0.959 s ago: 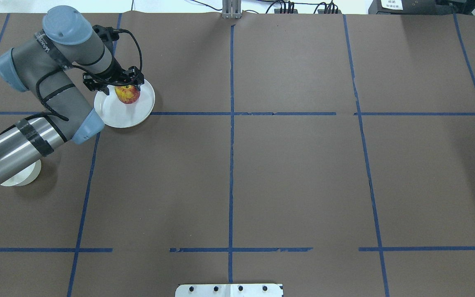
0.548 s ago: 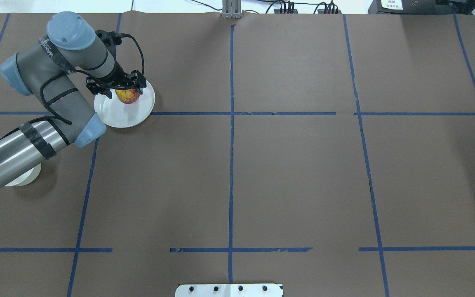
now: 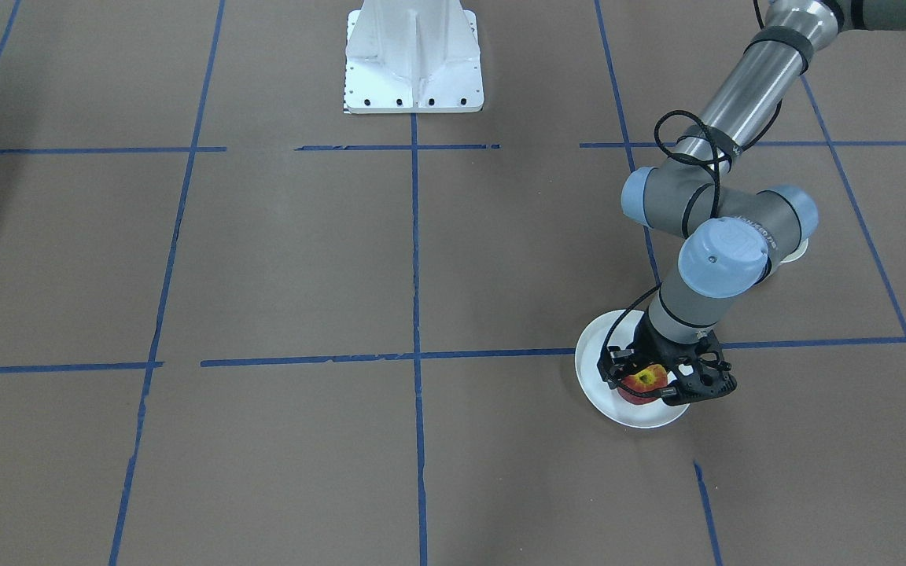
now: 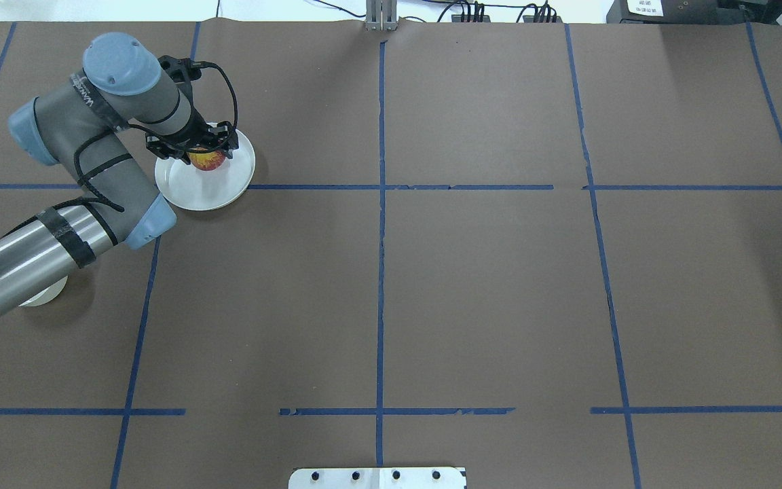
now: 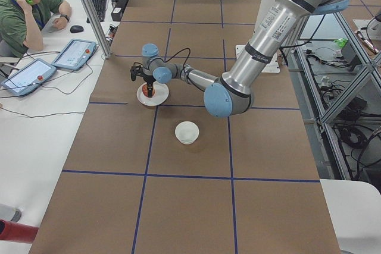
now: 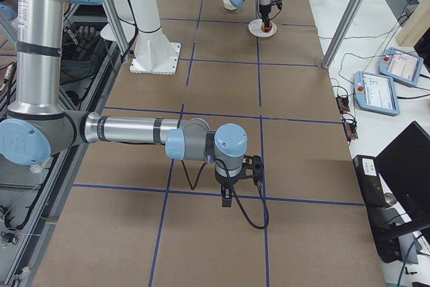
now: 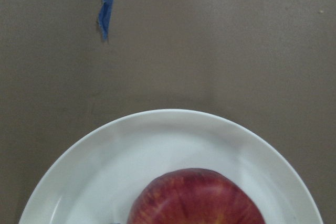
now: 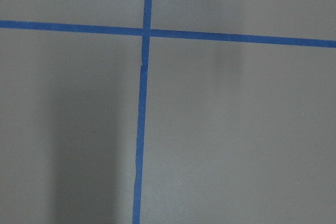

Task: Move apple from plate to bowl
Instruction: 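Lift the apple with the left gripper and carry it toward the white bowl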

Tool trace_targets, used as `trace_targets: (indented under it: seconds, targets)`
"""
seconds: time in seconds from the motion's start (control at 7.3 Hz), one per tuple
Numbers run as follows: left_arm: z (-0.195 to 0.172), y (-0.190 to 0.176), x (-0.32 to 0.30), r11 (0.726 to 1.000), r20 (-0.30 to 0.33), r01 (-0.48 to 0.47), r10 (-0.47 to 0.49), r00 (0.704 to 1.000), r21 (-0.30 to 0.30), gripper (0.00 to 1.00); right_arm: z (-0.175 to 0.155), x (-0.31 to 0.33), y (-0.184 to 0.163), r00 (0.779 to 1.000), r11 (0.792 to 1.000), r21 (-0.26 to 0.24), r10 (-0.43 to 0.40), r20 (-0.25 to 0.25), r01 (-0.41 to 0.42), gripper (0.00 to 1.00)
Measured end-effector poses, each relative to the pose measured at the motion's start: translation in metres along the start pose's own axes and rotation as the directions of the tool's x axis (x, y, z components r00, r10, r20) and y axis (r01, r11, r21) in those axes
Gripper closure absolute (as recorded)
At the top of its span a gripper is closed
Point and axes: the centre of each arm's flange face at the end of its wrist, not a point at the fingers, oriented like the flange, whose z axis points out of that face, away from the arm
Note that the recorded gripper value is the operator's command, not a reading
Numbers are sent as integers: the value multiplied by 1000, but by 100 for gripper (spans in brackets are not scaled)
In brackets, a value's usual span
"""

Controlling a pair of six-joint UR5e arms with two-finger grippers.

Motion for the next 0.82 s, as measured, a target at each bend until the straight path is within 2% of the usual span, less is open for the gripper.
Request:
trace_targets:
  seconds: [0.27, 0.55, 0.82]
  targets:
    - [-21, -10, -3, 1000, -19, 6, -5, 1000, 23, 50, 0, 0, 0, 1000, 1000, 0, 0, 0, 0, 0]
    - [-70, -14, -38, 999, -61, -12, 14, 998, 30, 49, 0, 0, 0, 1000, 1000, 0, 0, 0, 0, 0]
    - [-137, 9, -91, 992, -40, -122, 122, 992, 5, 50, 0, 0, 0, 1000, 1000, 0, 0, 0, 0, 0]
